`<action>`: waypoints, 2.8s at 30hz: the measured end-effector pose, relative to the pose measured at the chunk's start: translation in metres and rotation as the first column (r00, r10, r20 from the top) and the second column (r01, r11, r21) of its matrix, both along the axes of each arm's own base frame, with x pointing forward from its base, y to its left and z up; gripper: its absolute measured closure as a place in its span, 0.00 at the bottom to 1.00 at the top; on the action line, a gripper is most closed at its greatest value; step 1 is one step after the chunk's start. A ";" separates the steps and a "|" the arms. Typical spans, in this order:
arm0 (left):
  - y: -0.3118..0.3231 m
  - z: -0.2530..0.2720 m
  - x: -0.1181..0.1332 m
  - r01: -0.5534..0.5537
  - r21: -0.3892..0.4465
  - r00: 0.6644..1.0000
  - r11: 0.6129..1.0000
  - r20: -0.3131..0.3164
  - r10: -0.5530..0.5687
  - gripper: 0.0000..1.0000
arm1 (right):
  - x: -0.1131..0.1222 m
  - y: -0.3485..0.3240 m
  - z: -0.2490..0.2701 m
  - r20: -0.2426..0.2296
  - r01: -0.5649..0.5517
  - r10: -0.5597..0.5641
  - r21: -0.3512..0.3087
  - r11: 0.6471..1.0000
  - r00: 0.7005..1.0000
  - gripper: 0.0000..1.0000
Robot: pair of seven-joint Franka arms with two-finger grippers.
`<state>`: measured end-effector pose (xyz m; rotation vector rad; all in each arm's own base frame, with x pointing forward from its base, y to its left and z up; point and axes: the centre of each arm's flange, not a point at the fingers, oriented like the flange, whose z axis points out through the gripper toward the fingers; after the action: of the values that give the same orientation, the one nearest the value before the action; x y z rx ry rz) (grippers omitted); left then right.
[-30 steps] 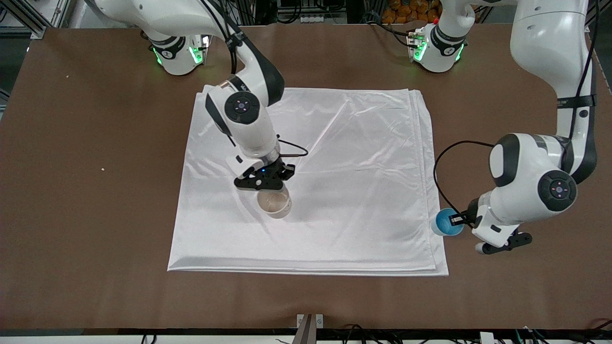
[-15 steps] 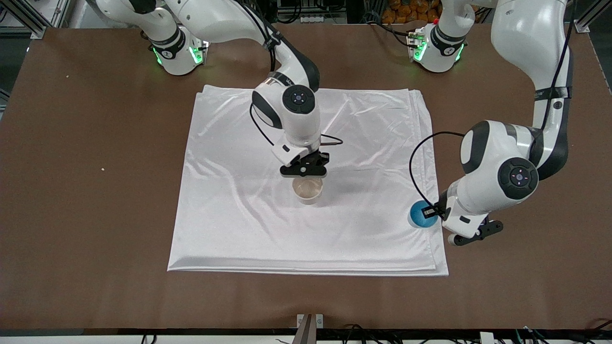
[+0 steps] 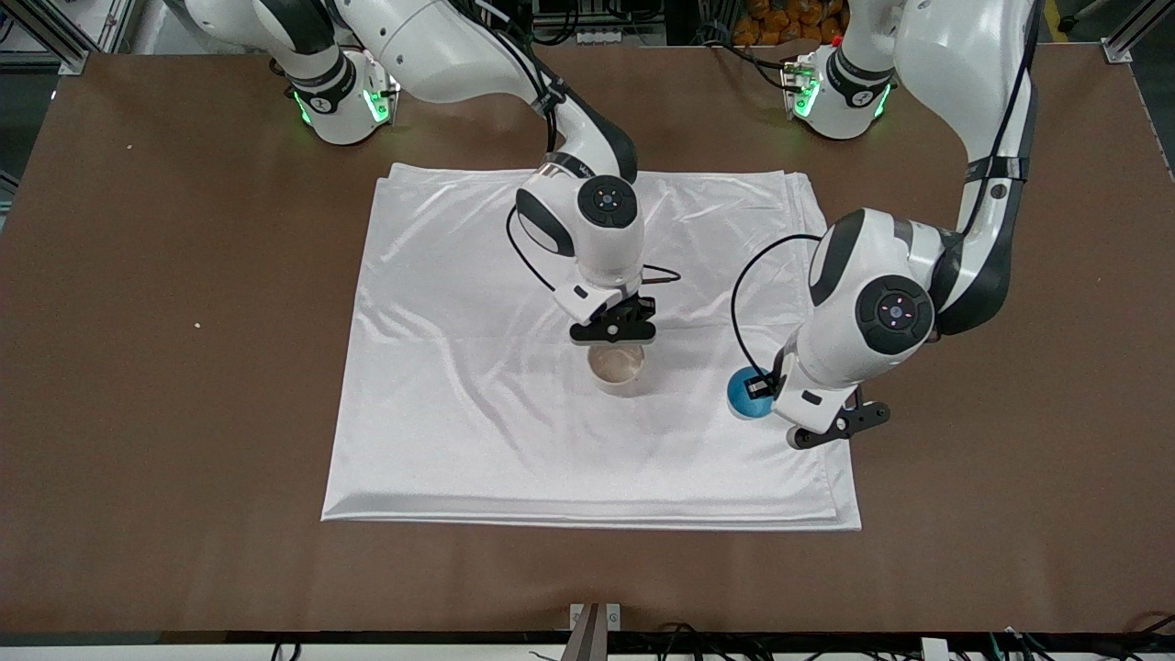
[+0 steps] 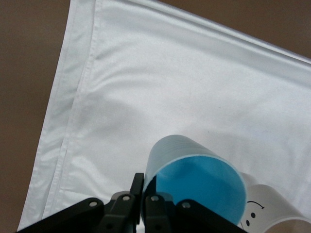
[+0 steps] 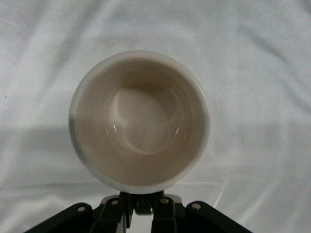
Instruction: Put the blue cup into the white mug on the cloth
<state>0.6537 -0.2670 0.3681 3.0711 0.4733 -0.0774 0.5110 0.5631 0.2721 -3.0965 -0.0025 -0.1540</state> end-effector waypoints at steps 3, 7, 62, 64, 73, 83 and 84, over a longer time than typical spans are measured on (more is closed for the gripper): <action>-0.005 0.000 -0.002 -0.004 0.000 1.000 1.000 0.000 0.004 0.95 | -0.005 0.005 -0.003 0.006 -0.016 0.016 -0.010 1.000 1.000 0.81; -0.006 0.000 -0.003 -0.015 0.001 1.000 1.000 -0.001 0.015 0.95 | -0.008 0.007 -0.007 0.009 -0.024 0.024 -0.015 1.000 1.000 0.81; -0.127 -0.006 -0.069 -0.001 0.006 1.000 1.000 -0.019 0.002 0.95 | 0.043 -0.181 0.315 0.032 -0.067 0.069 -0.058 0.996 0.997 0.00; -0.137 -0.009 -0.075 0.007 0.007 1.000 1.000 -0.022 -0.007 0.95 | 0.048 -0.208 0.331 0.019 -0.071 0.072 -0.058 0.996 0.997 0.00; -0.157 -0.036 -0.083 0.019 -0.005 0.999 1.000 -0.030 -0.019 0.95 | 0.068 -0.333 0.376 -0.029 -0.057 0.055 -0.070 0.996 0.998 0.00; -0.158 -0.053 -0.079 0.013 -0.010 1.000 1.000 -0.019 -0.013 0.95 | 0.079 -0.443 0.396 -0.045 -0.029 0.026 -0.070 0.997 0.999 0.00; -0.158 -0.054 -0.078 0.013 -0.011 1.000 1.000 -0.017 -0.013 0.95 | 0.081 -0.453 0.395 -0.050 -0.027 0.024 -0.070 0.997 0.998 0.00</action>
<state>0.5752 -0.4251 0.3146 3.0654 0.4523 -0.1068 0.5918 0.1103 0.6669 -3.1685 -0.0471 -0.0792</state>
